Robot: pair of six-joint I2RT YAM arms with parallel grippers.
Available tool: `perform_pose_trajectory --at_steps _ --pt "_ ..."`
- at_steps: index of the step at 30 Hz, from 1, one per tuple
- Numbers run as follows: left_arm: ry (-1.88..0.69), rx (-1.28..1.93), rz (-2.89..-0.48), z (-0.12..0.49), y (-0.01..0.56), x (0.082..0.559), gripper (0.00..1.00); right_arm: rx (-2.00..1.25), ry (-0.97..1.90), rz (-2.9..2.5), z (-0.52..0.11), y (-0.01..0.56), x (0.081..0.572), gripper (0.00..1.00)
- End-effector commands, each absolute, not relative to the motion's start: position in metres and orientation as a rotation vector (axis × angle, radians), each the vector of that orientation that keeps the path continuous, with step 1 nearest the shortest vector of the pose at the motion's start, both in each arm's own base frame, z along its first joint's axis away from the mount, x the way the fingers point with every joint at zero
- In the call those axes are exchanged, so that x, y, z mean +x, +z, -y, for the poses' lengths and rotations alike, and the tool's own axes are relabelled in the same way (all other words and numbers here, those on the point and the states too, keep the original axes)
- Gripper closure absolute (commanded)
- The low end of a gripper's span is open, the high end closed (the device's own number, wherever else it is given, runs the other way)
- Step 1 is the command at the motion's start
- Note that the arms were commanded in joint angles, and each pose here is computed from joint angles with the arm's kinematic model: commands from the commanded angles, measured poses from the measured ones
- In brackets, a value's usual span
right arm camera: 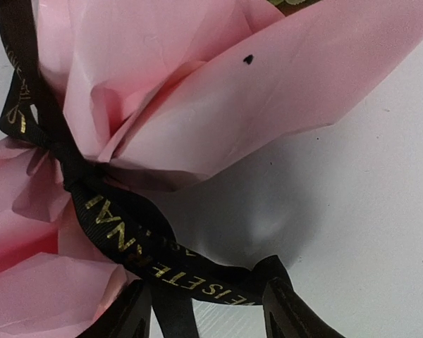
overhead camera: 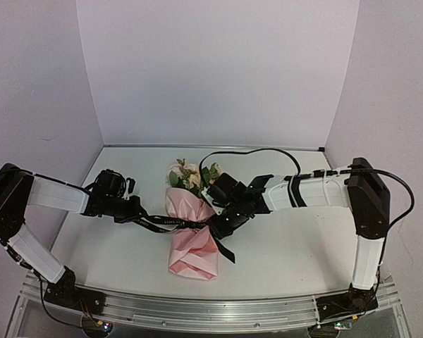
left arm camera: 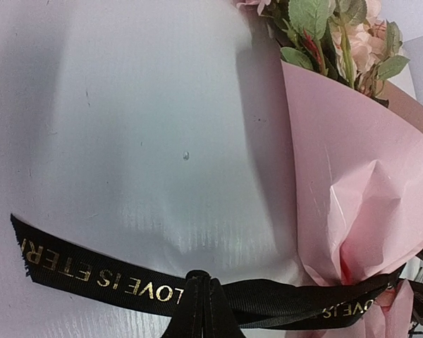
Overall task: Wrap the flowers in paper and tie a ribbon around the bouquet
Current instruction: Tie the half-tied ribbon around the folded bouquet.
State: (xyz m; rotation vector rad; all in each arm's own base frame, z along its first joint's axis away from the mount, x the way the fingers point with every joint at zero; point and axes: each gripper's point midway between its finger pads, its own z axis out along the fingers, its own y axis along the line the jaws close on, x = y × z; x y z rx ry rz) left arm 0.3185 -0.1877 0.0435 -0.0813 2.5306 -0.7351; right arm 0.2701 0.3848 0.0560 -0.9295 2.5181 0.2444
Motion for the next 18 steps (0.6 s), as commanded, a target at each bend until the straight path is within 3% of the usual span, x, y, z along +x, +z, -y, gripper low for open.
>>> perform_pose_trajectory --at_steps 1,9,18 --pt "-0.713 -0.091 -2.489 0.186 0.058 0.336 1.0 -0.939 0.244 -2.477 -0.396 0.066 0.281 0.54" --pt "-0.696 -0.12 -2.497 0.184 0.056 0.342 1.0 -0.91 0.262 -2.493 -0.4 0.065 0.282 0.98" --pt "-0.69 -0.152 -2.498 0.183 0.056 0.353 1.0 -0.838 0.223 -2.495 -0.387 0.069 0.284 1.0"
